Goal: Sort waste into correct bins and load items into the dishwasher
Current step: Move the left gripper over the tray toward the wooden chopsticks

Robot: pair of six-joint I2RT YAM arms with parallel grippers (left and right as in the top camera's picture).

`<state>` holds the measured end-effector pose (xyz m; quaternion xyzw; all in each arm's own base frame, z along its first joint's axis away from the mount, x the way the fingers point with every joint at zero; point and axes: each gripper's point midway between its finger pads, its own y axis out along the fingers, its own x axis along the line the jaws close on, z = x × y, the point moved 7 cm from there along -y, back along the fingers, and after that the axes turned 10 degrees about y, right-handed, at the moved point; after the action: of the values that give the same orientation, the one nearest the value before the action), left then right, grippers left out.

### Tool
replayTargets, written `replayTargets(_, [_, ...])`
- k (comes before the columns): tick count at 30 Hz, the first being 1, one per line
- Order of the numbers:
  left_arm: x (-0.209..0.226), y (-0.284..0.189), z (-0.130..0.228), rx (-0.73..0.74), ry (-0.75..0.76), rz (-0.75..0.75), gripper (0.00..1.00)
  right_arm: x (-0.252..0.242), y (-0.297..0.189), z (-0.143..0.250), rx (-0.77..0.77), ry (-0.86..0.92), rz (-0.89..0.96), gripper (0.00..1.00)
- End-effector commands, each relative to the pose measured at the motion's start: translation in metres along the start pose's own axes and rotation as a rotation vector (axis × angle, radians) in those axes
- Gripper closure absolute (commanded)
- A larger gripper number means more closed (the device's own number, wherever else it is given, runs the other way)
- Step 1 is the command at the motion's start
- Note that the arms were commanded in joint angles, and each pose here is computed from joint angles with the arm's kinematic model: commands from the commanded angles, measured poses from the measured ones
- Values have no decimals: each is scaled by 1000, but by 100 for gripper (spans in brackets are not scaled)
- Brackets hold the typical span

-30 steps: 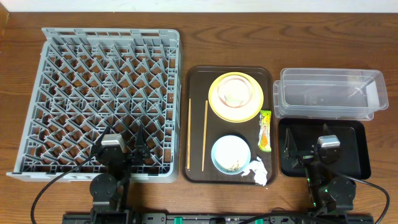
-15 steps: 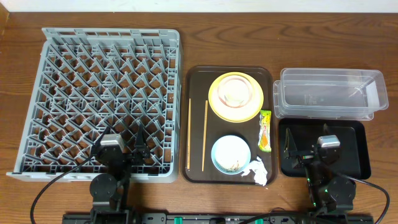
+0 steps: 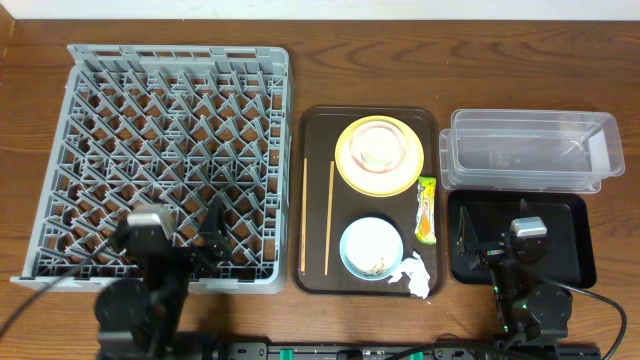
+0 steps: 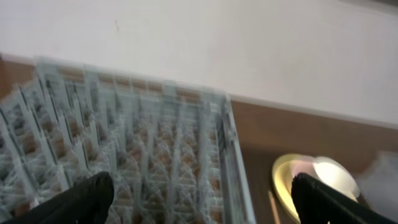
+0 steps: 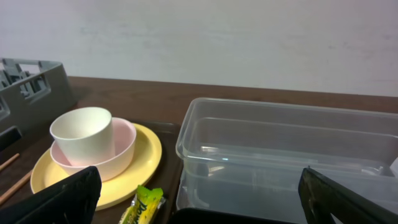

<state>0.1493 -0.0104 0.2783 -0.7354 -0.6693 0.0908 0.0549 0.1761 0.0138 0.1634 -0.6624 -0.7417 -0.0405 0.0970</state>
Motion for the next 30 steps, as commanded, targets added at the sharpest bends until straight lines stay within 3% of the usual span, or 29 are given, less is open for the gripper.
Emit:
replayTargets(1, [-18,0,-34,171,-46,159,7,-2,0,1,2,12,9,1])
replayTargets(5, [-26,5,-50,499,-121,210,7,-2,0,1,2,12,9,1])
replayTargets(8, [-26,23,-59,603,-186,201,7,-2,0,1,2,12,9,1])
replayTargets(12, [-48,42,-52,768,-421,401,9,-2,0,1,2,12,9,1])
replayTargets(14, [-50,54,-47,821,-467,431,23,-2,0,1,2,12,9,1])
replayTargets(16, [-50,60,-40,878,-522,406,57,-2,0,1,2,12,9,1])
replayTargets(17, [-51,62,-37,902,-531,403,65,-2,0,1,2,12,9,1])
replayTargets(20, [-55,61,-28,961,-517,374,74,-2,0,1,2,12,9,1])
replayTargets(26, [-67,58,-10,997,-340,100,75,-2,0,1,2,12,9,1])
replayTargets(30, [-89,57,-2,920,-130,-46,74,-2,0,1,2,12,9,1])
